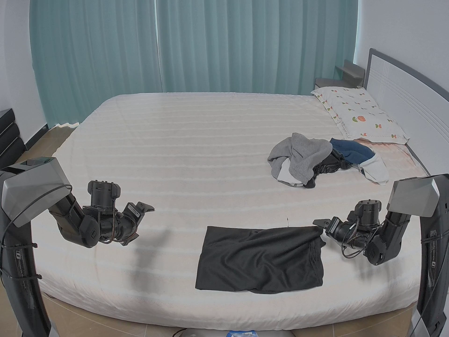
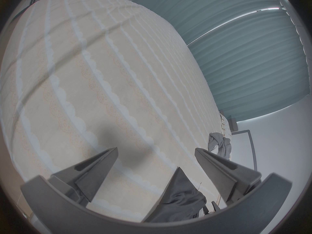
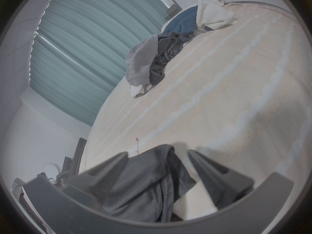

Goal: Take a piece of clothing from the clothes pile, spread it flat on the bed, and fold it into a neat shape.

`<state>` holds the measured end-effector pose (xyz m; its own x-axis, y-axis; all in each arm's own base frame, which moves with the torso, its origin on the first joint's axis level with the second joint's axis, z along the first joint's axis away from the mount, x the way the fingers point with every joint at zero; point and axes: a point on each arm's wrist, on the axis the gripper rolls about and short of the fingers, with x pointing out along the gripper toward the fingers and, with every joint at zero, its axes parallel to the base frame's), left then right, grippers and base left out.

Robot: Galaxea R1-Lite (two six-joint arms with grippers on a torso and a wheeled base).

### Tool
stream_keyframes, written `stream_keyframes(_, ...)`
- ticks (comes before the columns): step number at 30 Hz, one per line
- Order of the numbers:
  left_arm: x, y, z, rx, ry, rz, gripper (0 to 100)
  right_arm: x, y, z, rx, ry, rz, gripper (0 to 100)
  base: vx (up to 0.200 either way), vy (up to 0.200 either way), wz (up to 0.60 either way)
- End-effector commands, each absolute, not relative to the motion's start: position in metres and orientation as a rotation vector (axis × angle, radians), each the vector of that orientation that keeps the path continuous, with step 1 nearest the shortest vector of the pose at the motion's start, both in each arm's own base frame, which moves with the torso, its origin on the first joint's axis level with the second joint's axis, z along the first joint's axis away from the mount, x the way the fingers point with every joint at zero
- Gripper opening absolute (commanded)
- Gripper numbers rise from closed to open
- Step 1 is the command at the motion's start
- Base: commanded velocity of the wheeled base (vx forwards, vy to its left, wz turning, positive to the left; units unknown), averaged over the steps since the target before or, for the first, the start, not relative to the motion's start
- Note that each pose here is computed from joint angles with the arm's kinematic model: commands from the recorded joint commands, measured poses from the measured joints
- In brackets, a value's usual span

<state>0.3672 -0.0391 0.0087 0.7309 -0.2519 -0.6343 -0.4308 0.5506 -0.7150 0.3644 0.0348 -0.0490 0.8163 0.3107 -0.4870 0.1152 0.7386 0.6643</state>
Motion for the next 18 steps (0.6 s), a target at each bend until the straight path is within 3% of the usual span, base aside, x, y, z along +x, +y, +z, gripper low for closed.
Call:
stream_keyframes(1,0.368,-0.039,0.009,-1.009,0.776,0.119,100,0.35,0.03,-0.039,0.736,0.62,0.163,100,0.0,0.0,0.0)
stream_keyframes(6,0.368,-0.039,0.009,-1.009,0.775,0.12,100,0.326,0.031,-0.046,0.652,0.701,0.275,100,0.0,0.0,0.0)
stream_keyframes(9,0.368,-0.039,0.009,-1.009,0.775,0.12,100,0.312,0.033,-0.047,0.638,0.757,0.357,100,-0.2,0.0,0.0)
stream_keyframes(15,0.368,-0.039,0.009,-1.009,0.775,0.12,100,0.306,0.037,-0.052,0.596,0.787,0.38,100,-0.2,0.0,0.0)
stream_keyframes(18,0.367,-0.04,0.008,-1.007,0.778,0.12,100,0.305,0.038,-0.053,0.591,0.788,0.383,100,0.0,0.0,0.0)
